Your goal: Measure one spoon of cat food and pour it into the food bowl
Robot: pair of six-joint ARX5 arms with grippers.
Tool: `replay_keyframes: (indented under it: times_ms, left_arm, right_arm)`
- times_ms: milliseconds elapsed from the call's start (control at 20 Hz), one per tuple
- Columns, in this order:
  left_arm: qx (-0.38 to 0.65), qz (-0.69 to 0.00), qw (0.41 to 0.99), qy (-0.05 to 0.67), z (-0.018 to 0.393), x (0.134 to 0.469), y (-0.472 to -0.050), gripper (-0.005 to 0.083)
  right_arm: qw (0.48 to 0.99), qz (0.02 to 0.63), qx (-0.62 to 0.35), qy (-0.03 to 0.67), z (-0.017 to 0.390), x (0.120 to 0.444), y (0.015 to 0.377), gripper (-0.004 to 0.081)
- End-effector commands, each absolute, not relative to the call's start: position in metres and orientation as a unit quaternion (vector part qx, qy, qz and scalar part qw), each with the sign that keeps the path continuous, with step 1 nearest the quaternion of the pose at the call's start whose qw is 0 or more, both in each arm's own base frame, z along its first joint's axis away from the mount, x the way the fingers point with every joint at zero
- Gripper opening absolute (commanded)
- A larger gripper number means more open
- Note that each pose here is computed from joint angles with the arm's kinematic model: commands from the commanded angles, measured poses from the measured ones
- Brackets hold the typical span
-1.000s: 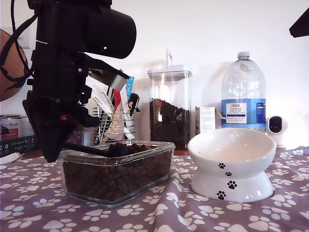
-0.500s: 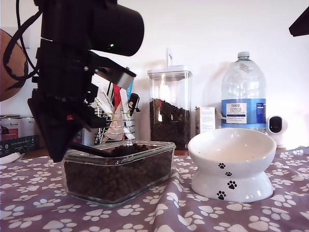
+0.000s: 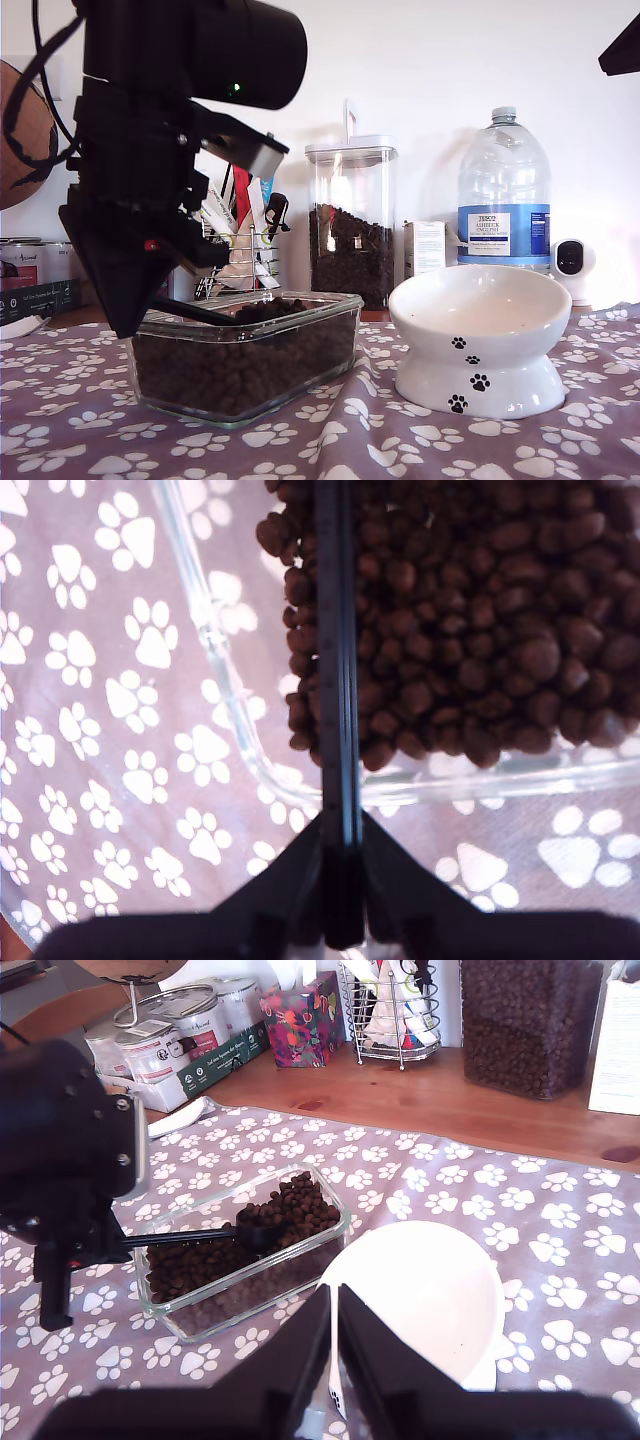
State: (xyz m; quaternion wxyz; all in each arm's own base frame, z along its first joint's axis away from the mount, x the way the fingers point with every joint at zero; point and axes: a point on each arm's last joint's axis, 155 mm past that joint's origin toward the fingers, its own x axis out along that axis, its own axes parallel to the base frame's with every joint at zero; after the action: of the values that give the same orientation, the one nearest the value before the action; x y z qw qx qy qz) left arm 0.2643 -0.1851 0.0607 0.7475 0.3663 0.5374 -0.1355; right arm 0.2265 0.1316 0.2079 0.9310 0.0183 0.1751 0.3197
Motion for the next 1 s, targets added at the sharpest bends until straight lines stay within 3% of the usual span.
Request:
replay_keyframes:
  times_ms: [0,500,950]
  left_arm:
    - [0.360,-0.131,0.757,0.529,0.063,0.261,-0.180,-0.0021]
    - [0.334,-0.132,0.813,0.459,0.086,0.269,-0.187,-0.0021]
    - [0.342,-0.154,0.818,0.436,0.091,0.263,-0.205,-0.0021]
  right_arm:
    - [0.930,0.325,0.017,0.169,0.213,0.227,0.134,-0.0010]
    - [0.930,0.325,0.017,0.172,0.212,0.226,0.134,-0.0010]
    - [0.930,0.324,0.017,0.172,0.212,0.226,0.134,-0.0010]
